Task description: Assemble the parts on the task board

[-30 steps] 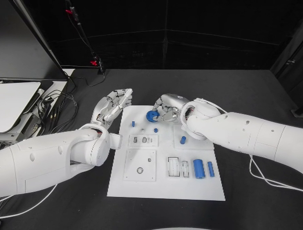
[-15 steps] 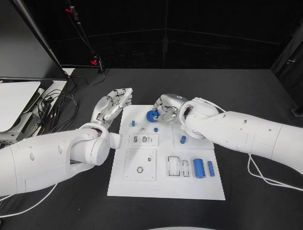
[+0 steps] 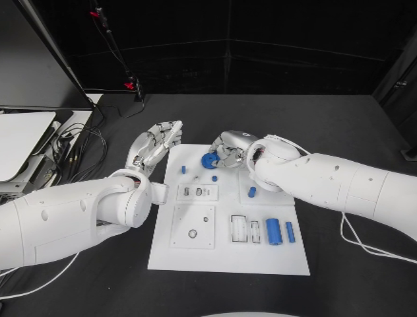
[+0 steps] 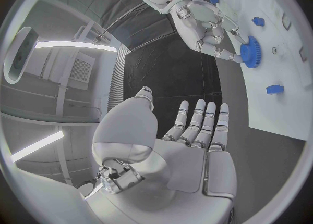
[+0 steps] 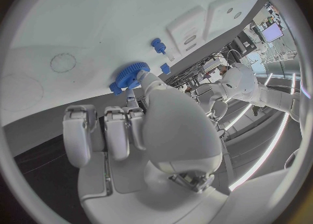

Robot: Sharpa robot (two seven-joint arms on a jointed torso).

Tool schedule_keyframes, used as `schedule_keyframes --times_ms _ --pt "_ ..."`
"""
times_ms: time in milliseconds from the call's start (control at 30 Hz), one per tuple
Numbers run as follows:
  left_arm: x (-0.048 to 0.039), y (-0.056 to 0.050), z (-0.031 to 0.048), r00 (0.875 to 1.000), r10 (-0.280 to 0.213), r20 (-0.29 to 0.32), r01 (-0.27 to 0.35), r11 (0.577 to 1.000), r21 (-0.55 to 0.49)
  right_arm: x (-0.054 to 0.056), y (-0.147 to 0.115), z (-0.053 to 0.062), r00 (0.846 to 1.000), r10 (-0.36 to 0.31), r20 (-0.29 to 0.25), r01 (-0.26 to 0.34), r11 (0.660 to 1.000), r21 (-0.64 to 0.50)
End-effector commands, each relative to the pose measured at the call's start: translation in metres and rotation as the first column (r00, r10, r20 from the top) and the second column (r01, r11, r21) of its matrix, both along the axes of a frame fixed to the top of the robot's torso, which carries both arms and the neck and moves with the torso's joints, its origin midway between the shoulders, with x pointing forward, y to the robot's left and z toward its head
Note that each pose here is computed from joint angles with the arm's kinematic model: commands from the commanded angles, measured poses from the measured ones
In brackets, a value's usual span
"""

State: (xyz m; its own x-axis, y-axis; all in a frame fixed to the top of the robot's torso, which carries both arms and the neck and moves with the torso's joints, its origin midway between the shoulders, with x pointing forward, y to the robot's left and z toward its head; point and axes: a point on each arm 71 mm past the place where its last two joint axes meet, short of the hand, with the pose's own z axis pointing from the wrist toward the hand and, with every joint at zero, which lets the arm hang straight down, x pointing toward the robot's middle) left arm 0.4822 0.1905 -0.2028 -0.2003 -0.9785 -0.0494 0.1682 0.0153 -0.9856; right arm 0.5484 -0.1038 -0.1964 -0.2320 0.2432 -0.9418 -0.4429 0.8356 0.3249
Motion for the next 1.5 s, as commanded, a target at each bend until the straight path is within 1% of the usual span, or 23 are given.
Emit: schedule_keyframes --times_ms 33,167,533,667,800,867,1000,1067,1133,1200,1267,1500 --pt "-0.0045 -0.001 0.0168 0.974 -0.019 0.224 0.029 0.999 -0.045 0.0 0.0 0.001 1.0 0.004 0.003 -0.004 1.0 -0.009" --pt "-0.0044 -0.001 0.0168 0.975 -0.018 0.223 0.029 0.999 -0.045 0.0 0.0 0.002 1.0 0.013 0.019 -0.013 1.0 0.003" --pt "-0.0039 -0.001 0.0166 0.975 -0.019 0.222 0.03 0.999 -0.045 -0.002 -0.001 0.009 0.995 0.045 0.095 -0.052 0.996 0.072" --pt "-0.0037 -0.001 0.0165 0.975 -0.019 0.222 0.03 0.999 -0.045 -0.005 -0.003 0.015 0.989 0.051 0.141 -0.069 0.989 0.131" --pt "-0.0035 0.0 0.0165 0.975 -0.018 0.223 0.029 0.999 -0.045 -0.012 -0.011 0.024 0.981 0.037 0.189 -0.082 0.969 0.234" --pt "-0.0036 0.0 0.0165 0.975 -0.017 0.223 0.028 0.999 -0.045 -0.017 -0.019 0.029 0.979 0.026 0.204 -0.084 0.955 0.283" --pt "-0.0037 0.001 0.0165 0.975 -0.016 0.223 0.026 0.999 -0.044 -0.026 -0.041 0.047 0.974 -0.011 0.225 -0.078 0.92 0.385" --pt "-0.0035 0.002 0.0165 0.975 -0.015 0.222 0.025 0.999 -0.044 -0.03 -0.055 0.054 0.974 -0.026 0.225 -0.071 0.907 0.414" --pt "-0.0034 0.002 0.0164 0.975 -0.014 0.223 0.025 0.999 -0.043 -0.035 -0.069 0.058 0.975 -0.024 0.223 -0.074 0.902 0.424" --pt "-0.0034 0.002 0.0164 0.975 -0.014 0.223 0.024 0.999 -0.043 -0.039 -0.083 0.059 0.976 -0.012 0.217 -0.082 0.905 0.417" --pt "-0.0033 0.002 0.0164 0.975 -0.013 0.223 0.023 0.999 -0.043 -0.042 -0.097 0.06 0.977 -0.015 0.215 -0.075 0.91 0.407" --pt "-0.0032 0.003 0.0162 0.974 -0.012 0.225 0.022 0.999 -0.043 -0.047 -0.15 0.056 0.978 -0.077 0.193 0.0 0.928 0.372"
